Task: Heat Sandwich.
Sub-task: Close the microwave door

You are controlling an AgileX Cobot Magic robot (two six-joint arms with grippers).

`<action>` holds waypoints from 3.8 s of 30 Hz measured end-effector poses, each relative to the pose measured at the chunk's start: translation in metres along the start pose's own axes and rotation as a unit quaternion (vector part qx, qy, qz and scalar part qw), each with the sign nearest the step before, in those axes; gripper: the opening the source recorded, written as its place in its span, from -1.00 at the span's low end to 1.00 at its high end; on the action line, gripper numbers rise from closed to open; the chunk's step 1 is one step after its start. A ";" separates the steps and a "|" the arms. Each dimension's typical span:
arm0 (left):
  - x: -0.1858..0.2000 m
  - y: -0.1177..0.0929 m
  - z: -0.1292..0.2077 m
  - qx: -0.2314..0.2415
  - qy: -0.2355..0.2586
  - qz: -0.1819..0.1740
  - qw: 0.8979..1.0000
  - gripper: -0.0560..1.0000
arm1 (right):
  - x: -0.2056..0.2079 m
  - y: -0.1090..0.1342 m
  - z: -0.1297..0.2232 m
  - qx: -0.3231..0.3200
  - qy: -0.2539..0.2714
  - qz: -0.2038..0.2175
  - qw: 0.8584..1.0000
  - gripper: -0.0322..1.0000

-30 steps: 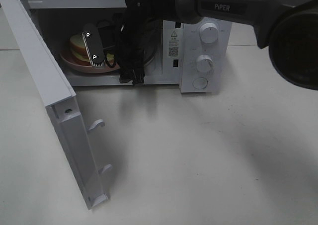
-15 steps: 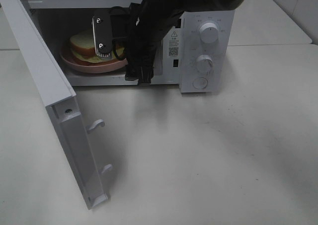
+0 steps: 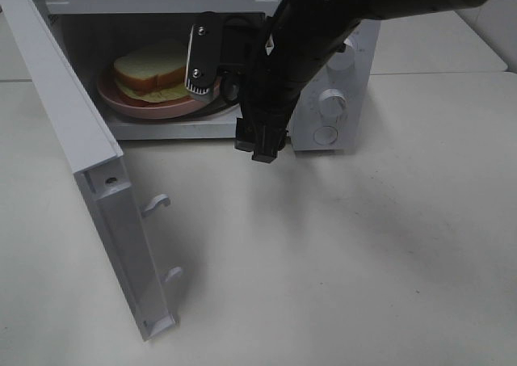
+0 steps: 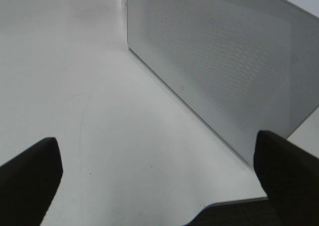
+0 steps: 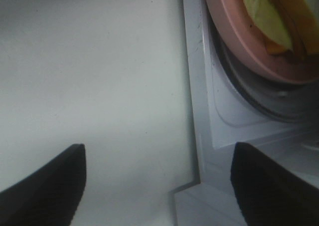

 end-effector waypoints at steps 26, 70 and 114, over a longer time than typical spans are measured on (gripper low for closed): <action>0.000 0.000 0.000 0.000 0.000 0.000 1.000 0.97 | 0.111 0.057 0.046 -0.361 0.088 -0.052 0.927 0.55; 0.000 0.000 0.000 0.000 0.000 0.000 1.000 0.97 | 0.247 0.155 0.164 -0.550 0.091 0.057 0.828 0.55; 0.000 0.000 0.000 0.000 0.000 0.000 1.000 0.97 | 0.275 0.264 0.176 -0.639 -0.080 0.308 0.700 0.55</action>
Point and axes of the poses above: a point on each arm's last joint axis where the gripper is mounted, x pointing back along that axis away from the gripper, y along the wrist's bending axis when the last joint is at zero, z = x × y, the point moved 1 cm from there along -x, pointing out along that axis toward the gripper, and after that the axes turned 6 degrees about x, right-handed, at the moved point
